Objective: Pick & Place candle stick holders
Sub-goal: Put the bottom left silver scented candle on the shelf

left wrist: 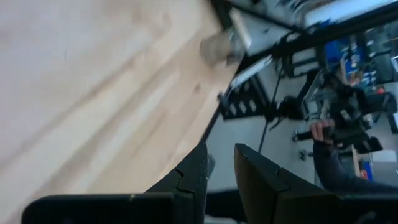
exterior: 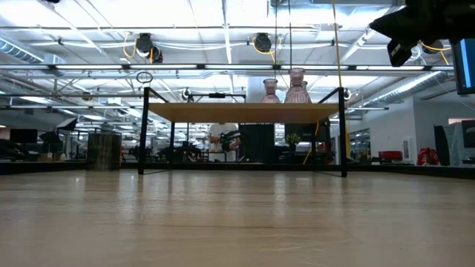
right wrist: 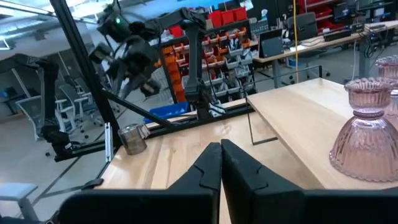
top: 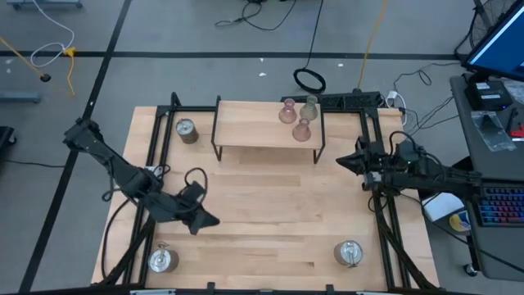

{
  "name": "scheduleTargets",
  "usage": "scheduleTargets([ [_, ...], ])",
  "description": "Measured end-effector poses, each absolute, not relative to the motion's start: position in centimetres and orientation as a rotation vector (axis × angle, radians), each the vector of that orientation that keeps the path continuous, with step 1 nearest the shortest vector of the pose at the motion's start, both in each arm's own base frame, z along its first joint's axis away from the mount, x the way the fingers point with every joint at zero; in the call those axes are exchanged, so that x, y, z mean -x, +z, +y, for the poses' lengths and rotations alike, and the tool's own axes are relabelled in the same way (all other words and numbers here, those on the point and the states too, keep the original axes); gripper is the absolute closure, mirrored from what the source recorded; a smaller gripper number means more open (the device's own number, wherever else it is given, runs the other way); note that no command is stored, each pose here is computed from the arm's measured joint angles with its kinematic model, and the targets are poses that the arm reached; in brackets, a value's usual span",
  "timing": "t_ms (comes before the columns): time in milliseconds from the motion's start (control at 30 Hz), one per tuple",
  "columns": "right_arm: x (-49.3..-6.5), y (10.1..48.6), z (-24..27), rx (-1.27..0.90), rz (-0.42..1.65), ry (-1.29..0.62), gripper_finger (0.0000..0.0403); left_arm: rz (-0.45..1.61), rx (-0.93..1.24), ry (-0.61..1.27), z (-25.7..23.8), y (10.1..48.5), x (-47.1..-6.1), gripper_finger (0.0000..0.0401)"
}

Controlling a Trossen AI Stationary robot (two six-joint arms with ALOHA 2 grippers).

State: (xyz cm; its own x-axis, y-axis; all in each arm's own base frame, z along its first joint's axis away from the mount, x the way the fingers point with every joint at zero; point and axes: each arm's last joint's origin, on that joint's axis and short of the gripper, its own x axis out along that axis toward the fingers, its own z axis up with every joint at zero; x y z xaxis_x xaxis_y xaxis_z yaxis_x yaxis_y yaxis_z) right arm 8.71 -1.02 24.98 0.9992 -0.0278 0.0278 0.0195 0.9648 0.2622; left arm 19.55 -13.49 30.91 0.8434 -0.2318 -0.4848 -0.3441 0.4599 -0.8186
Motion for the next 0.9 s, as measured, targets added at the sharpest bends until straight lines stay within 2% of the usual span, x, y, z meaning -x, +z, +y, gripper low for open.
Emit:
scheduleTargets([
  [500,-9.6,22.7,-1.1,-0.303,-0.04,-0.019,0.0403,0.873,1.402,0.063,-16.5,29.6,-18.4,0.032],
  [900,-9.6,22.7,-1.1,-0.305,-0.04,-0.018,0.0403,1.127,1.575,0.221,-18.7,28.6,-15.1,0.032],
])
